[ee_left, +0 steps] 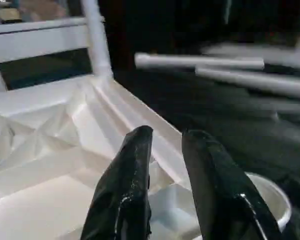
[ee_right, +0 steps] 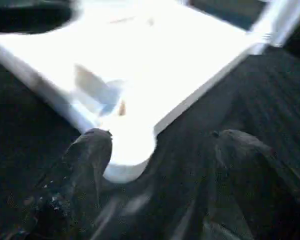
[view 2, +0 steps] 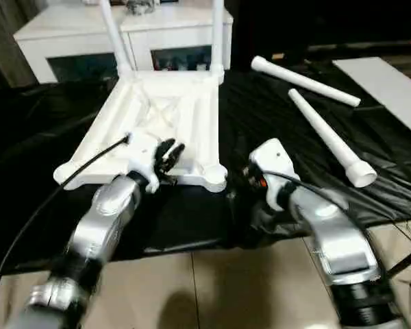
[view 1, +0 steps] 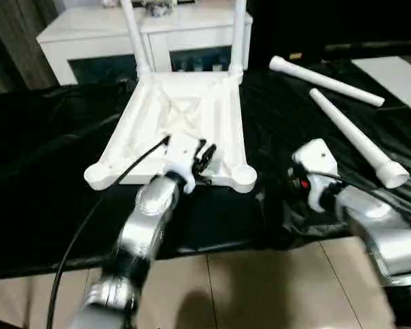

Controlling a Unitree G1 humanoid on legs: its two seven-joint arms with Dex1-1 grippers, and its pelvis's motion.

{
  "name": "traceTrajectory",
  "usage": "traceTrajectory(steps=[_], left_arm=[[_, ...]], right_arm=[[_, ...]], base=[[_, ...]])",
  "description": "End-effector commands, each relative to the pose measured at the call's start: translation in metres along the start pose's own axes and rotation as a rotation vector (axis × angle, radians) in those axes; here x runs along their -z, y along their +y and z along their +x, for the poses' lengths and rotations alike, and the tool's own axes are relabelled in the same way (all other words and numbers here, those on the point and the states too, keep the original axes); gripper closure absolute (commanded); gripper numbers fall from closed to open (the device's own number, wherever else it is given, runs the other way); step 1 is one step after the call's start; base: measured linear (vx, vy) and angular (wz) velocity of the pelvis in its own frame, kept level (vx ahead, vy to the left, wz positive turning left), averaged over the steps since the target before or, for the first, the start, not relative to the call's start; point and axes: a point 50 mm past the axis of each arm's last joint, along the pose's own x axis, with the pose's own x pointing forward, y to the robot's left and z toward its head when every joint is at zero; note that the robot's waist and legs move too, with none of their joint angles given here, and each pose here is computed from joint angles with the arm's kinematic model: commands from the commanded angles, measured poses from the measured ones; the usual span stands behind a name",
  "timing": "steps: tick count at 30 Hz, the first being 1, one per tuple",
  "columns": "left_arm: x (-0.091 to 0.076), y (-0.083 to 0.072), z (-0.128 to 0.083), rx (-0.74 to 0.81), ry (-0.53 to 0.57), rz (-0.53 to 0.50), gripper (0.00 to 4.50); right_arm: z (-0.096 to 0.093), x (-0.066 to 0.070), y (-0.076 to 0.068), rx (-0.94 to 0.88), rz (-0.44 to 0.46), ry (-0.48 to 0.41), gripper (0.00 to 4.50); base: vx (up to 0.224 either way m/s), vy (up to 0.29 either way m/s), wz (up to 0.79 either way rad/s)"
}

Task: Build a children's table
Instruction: Rotate table base, then move to table

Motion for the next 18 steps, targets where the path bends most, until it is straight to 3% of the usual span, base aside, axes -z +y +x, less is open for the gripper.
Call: traceTrajectory(steps=[1,4,12,15,18], left_arm=[[-0.007,0.026,-0.021,-0.171,-0.022,-0.002,3.14],[-0.002,0.045,-0.048,-0.335,0.018,0.075,3.14],[-0.004,0.07,-0.076,-0.546,0.083,0.078,3.14],[-0.013,0.067,-0.082,-0.553,0.072,0.048,3.14],[-0.018,0.056,-0.082,-0.491,0.059,0.024,3.14]], right_arm=[[-0.006,0.003,-0.003,0.113,0.053,-0.018,0.78],[-0.005,0.009,0.005,0.205,0.111,-0.03,0.78],[0.007,0.015,0.016,0.261,0.144,-0.017,0.78],[0.009,0.019,0.018,0.249,0.169,0.013,0.78],[0.008,0.015,0.022,0.184,0.167,-0.033,0.78]], base=[[0.0,0.0,0.0],[0.004,-0.021,0.2],[-0.029,-0.156,0.6],[-0.045,-0.232,0.19],[-0.052,-0.203,0.34]])
